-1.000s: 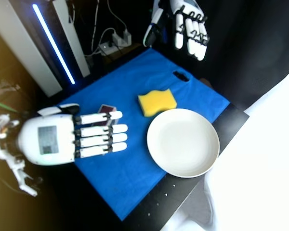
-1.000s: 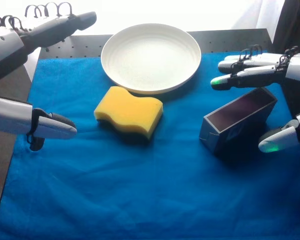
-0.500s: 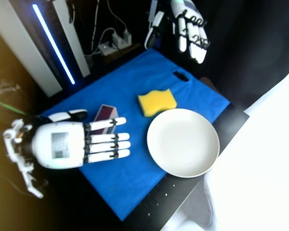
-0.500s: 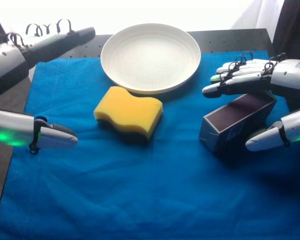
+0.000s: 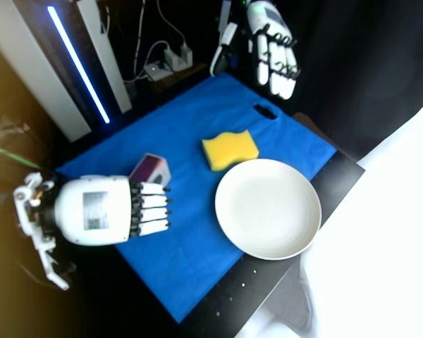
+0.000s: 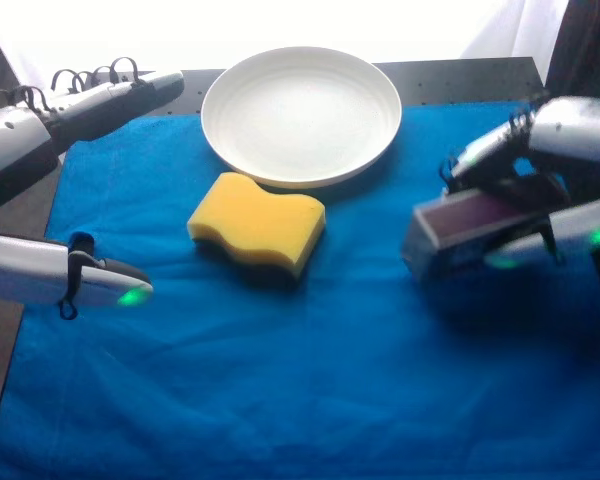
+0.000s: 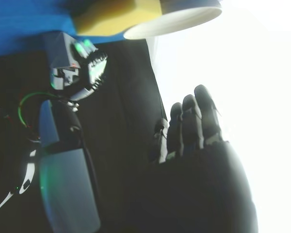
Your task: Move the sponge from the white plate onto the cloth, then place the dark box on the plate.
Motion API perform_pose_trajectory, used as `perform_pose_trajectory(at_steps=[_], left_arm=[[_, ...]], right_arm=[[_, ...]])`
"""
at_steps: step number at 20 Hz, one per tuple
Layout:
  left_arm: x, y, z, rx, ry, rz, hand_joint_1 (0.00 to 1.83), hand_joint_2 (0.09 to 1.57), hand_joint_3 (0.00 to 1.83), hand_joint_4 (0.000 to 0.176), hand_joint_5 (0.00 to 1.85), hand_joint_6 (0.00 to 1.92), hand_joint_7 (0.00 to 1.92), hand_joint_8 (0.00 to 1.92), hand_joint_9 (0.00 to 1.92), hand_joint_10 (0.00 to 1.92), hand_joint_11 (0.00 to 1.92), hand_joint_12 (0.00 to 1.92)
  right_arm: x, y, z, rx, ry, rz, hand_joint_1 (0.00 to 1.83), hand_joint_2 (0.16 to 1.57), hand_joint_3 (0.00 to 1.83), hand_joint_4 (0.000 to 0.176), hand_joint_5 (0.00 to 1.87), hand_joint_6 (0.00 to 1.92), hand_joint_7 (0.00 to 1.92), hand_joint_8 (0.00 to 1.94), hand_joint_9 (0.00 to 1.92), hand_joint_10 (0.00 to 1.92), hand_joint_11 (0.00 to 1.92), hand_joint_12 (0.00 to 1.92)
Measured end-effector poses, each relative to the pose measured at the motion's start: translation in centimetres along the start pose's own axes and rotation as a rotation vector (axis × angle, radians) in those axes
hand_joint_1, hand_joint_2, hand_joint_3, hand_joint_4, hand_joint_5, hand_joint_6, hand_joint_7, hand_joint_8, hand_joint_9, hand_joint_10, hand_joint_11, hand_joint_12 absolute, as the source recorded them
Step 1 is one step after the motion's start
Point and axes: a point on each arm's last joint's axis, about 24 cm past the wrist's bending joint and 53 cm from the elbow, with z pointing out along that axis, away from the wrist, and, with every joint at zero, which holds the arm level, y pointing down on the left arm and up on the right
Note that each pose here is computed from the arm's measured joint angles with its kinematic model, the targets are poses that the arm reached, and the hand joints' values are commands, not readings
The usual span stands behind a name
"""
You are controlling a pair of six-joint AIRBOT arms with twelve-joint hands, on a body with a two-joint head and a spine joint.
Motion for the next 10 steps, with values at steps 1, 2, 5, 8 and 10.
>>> perform_pose_trajectory(at_steps=[1, 2, 5, 8, 10], left_arm=[[0.0, 0.0, -0.1, 0.001, -0.003, -0.003, 0.89, 0.85, 0.0, 0.071, 0.09, 0.0, 0.15, 0.0, 0.19, 0.0, 0.0, 0.72], [0.1, 0.2, -0.3, -0.002, -0.001, -0.005, 0.88, 0.85, 0.0, 0.066, 0.1, 0.0, 0.16, 0.0, 0.19, 0.01, 0.0, 0.72], [0.2, 0.5, -0.4, -0.014, -0.007, -0.02, 0.89, 0.85, 0.0, 0.057, 0.1, 0.0, 0.18, 0.0, 0.2, 0.01, 0.0, 0.79], [0.5, 0.2, -0.2, 0.001, -0.02, -0.043, 0.88, 0.86, 0.01, 0.049, 0.11, 0.0, 0.19, 0.01, 0.22, 0.01, 0.0, 0.8], [1.1, 0.6, 0.1, -0.001, -0.015, -0.062, 0.88, 0.88, 0.01, 0.056, 0.11, 0.0, 0.19, 0.01, 0.22, 0.01, 0.0, 0.79]], right_arm=[[-0.9, 1.4, 0.4, -0.044, -0.019, -0.004, 1.24, 1.13, 0.0, 0.0, 0.91, 1.14, 0.97, 0.98, 0.89, 1.1, 0.77, 1.43], [-1.8, 2.8, 0.6, -0.084, -0.035, -0.011, 1.22, 1.14, 0.0, 0.001, 0.89, 1.19, 0.99, 0.94, 0.91, 1.0, 0.77, 1.38], [-4.8, 7.3, 1.5, -0.206, -0.098, -0.066, 1.23, 1.11, 0.0, 0.0, 0.91, 1.21, 1.09, 0.72, 0.96, 0.76, 0.73, 1.22], [-10.0, 7.6, 1.4, -0.2, -0.195, -0.139, 1.28, 1.03, 0.0, 0.0, 1.04, 0.88, 1.31, 0.48, 1.16, 0.85, 0.94, 1.29], [-12.6, 5.8, 3.2, -0.13, -0.265, -0.128, 1.38, 1.01, 0.0, 0.0, 1.05, 0.84, 1.33, 0.27, 1.23, 0.78, 0.92, 1.18]])
